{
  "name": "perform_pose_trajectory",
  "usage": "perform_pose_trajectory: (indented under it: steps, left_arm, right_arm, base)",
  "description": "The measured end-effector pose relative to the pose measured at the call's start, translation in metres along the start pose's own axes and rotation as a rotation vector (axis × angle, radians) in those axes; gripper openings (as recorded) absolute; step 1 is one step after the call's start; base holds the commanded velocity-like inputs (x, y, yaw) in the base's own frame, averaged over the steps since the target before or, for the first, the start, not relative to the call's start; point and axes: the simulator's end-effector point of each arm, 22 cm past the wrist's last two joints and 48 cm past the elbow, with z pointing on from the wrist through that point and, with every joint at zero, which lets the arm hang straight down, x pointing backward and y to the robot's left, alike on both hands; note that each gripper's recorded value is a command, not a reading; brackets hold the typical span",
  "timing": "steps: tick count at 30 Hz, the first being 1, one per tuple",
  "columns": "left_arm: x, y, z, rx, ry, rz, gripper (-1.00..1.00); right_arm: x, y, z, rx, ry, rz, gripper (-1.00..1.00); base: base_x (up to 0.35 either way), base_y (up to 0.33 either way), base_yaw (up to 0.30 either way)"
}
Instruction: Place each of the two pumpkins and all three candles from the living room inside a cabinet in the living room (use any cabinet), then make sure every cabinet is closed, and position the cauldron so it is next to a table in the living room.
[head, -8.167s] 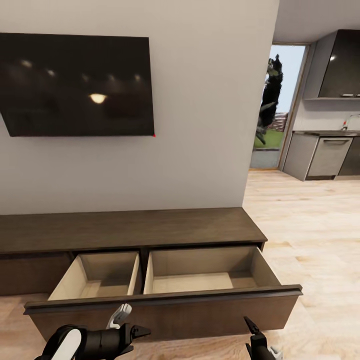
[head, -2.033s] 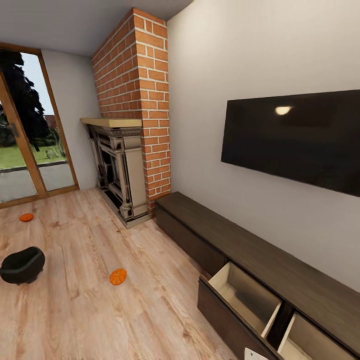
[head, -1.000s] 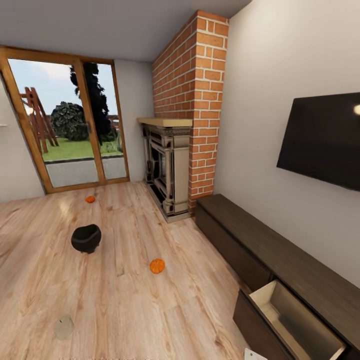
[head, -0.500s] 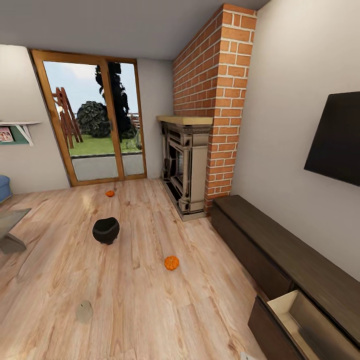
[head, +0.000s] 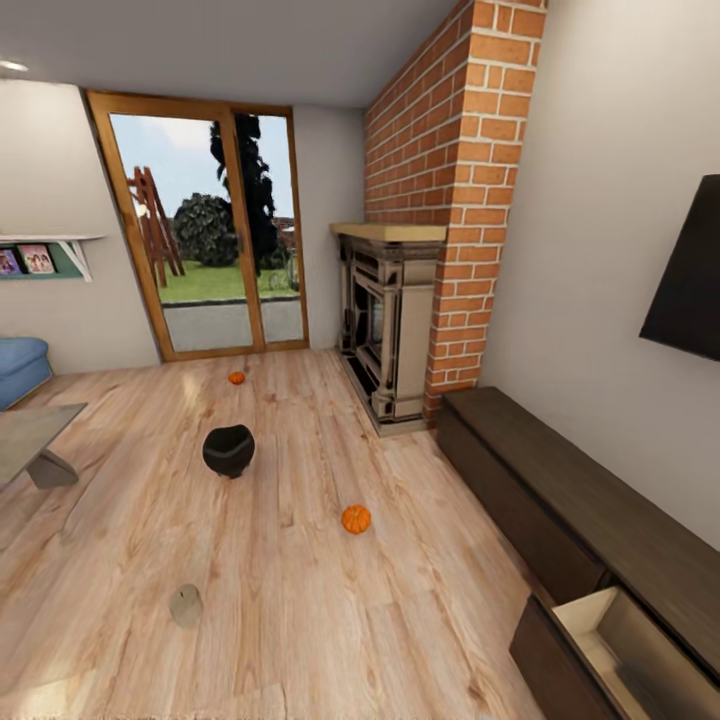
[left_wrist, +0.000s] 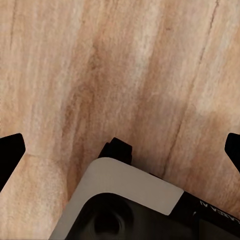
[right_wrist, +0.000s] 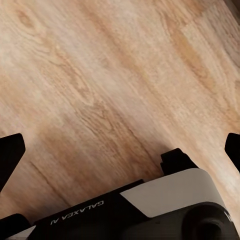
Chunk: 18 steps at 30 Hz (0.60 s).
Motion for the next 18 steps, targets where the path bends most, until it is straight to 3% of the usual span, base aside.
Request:
perform_pose_trajectory:
  steps: [7,18]
  left_arm:
    - [0.004,0.002,0.002,-0.005,0.010,0.002,1.00]
    - [0.008,0.003,0.004,-0.012,0.016,0.002,1.00]
  right_arm:
    - [0.005,0.000,0.002,0.002,0.013,-0.004,1.00]
    - [0.011,-0.001,0.005,0.008,0.028,-0.008,1.00]
  base:
    - [0.115,0.063,0.119]
    - [0.009,0.005,0.119]
